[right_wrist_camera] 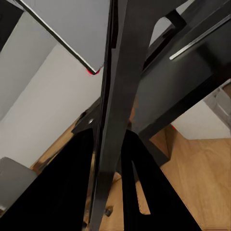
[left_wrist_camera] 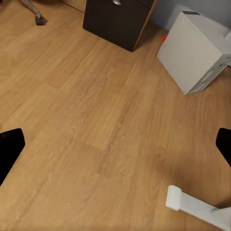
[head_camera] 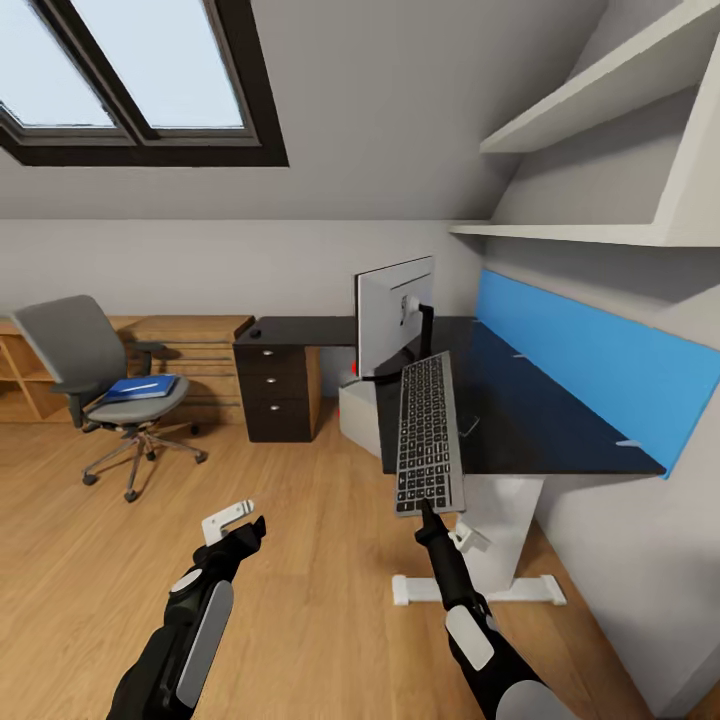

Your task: In the bedroom, organize the workspace by keeping the computer under the desk, ensuring the monitor is on the desk, placing the keyboard on the desk next to the monitor, placing the mouse on the desk next to the keyboard, moving the folder from the swivel chair onto the desk next to the mouse, stacking the notebook on top of the folder with the pen on top of the notebook, and positioning the swivel chair next to the desk.

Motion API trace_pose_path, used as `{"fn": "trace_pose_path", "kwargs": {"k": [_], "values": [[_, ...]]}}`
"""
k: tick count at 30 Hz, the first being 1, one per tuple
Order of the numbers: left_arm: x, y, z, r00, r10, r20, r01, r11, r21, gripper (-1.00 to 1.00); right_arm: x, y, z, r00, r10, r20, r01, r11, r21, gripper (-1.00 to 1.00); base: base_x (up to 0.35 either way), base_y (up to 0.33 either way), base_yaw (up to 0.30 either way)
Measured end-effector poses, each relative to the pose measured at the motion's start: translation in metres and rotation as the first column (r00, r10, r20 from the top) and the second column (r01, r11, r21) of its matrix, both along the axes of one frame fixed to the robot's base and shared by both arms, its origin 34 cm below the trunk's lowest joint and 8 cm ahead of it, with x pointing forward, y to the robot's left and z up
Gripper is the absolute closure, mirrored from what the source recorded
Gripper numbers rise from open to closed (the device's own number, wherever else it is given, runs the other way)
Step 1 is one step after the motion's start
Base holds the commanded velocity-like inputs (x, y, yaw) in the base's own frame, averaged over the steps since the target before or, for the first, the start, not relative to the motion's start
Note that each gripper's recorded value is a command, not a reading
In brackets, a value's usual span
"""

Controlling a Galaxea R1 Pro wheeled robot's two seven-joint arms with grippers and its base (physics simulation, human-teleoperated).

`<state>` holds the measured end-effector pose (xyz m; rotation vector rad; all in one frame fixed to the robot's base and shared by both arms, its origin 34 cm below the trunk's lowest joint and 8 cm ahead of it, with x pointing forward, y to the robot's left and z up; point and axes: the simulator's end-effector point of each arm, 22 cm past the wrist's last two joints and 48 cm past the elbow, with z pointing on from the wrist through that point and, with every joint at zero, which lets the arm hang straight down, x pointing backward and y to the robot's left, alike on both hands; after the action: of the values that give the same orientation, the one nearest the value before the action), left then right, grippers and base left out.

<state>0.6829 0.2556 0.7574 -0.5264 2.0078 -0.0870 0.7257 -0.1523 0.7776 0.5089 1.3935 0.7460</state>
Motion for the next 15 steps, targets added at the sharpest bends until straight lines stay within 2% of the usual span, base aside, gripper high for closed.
{"fn": "trace_pose_path", "kwargs": {"k": [5,7,13,15], "values": [[0.000,0.000,0.000,1.000,0.000,0.000,0.000,1.000,0.000,-1.00,-0.002,0.007,-0.004,1.000,0.019,-0.009,-0.019,1.000,-0.009,1.00,-0.009,0.324,0.000],[0.000,-0.001,0.000,1.000,-0.001,-0.001,0.001,1.000,0.000,-1.00,-0.005,0.018,-0.008,0.999,0.051,-0.017,-0.052,0.998,-0.028,1.00,-0.002,0.329,0.000],[-0.001,-0.002,-0.004,1.000,-0.003,-0.008,0.003,1.000,-0.001,-1.00,-0.006,0.024,-0.016,0.997,0.059,-0.044,-0.061,0.998,-0.036,1.00,0.000,0.331,0.000],[-0.003,-0.007,-0.013,1.000,-0.013,-0.029,0.013,1.000,-0.002,-1.00,-0.006,0.024,-0.018,0.997,0.056,-0.052,-0.058,0.998,-0.038,1.00,0.000,0.332,0.000]]}}
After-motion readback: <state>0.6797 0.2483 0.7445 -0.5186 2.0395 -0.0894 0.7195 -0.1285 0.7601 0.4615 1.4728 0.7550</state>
